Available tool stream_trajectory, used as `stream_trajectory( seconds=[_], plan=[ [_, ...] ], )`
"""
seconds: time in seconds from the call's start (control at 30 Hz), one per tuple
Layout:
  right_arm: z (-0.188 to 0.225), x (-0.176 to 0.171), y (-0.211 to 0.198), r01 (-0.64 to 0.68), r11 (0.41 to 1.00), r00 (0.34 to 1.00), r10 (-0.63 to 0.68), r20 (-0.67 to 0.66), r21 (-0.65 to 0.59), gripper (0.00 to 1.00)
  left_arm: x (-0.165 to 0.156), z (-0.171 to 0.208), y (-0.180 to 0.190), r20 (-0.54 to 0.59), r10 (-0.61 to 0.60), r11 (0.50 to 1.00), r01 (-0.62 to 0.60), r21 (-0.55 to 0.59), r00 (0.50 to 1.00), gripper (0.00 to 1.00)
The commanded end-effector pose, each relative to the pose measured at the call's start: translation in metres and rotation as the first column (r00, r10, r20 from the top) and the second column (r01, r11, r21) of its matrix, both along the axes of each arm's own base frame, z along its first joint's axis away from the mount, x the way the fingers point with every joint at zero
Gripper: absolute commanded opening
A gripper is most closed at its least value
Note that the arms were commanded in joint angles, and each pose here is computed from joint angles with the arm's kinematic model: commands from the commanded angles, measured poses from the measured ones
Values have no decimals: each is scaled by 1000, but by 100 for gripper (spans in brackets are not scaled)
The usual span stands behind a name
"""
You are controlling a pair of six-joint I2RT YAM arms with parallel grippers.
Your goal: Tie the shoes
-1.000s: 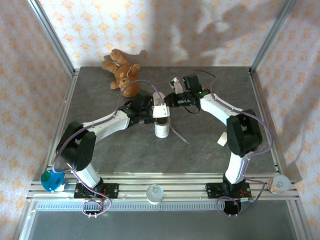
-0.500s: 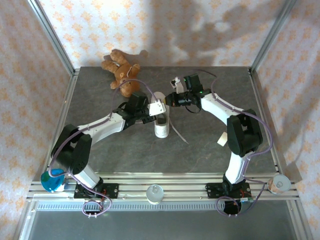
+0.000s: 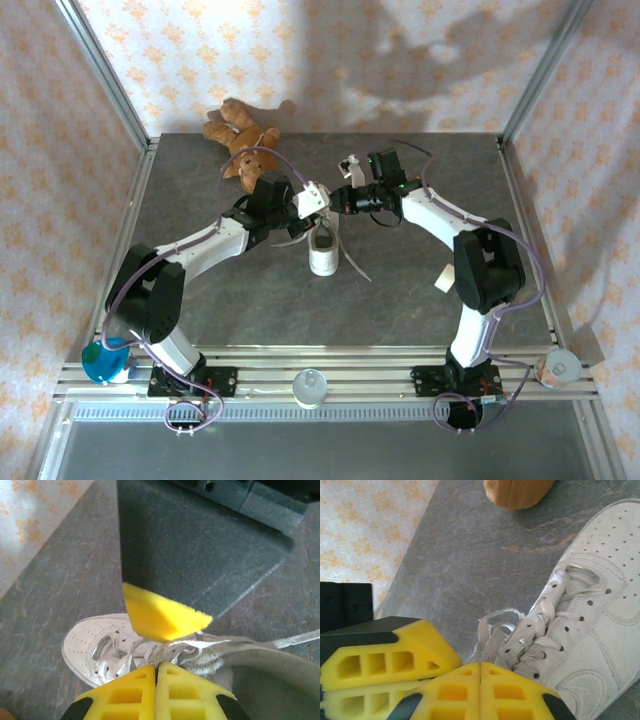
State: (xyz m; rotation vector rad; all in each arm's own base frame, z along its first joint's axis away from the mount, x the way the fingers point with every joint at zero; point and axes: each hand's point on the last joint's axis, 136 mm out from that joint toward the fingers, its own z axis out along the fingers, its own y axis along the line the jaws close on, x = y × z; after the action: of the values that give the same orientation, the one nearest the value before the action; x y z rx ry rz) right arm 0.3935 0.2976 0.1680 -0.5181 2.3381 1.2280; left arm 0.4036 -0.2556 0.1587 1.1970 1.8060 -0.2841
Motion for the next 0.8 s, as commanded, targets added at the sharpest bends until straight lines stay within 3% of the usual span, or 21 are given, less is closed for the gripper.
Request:
stream_trajectory(
  seconds=[0.0, 0.3, 0.63, 0.77],
  plan=[
    [9, -3, 2, -19, 999, 1000, 18, 15, 39, 0, 4, -1, -9, -59, -10, 999, 7, -48, 998, 0],
    [7, -4, 2, -14, 999, 1000, 14, 1, 46, 0, 11, -20, -9, -138, 24, 999, -28, -32, 990, 0],
    [5, -5, 1, -13, 999, 1000, 13, -6, 45, 0, 25, -30, -7, -214, 71, 990, -94, -101, 974, 0],
    [2, -5, 2, -12, 999, 1000, 13, -22, 42, 11, 25, -34, -8, -224, 76, 988, -104, -117, 972, 0]
  ],
)
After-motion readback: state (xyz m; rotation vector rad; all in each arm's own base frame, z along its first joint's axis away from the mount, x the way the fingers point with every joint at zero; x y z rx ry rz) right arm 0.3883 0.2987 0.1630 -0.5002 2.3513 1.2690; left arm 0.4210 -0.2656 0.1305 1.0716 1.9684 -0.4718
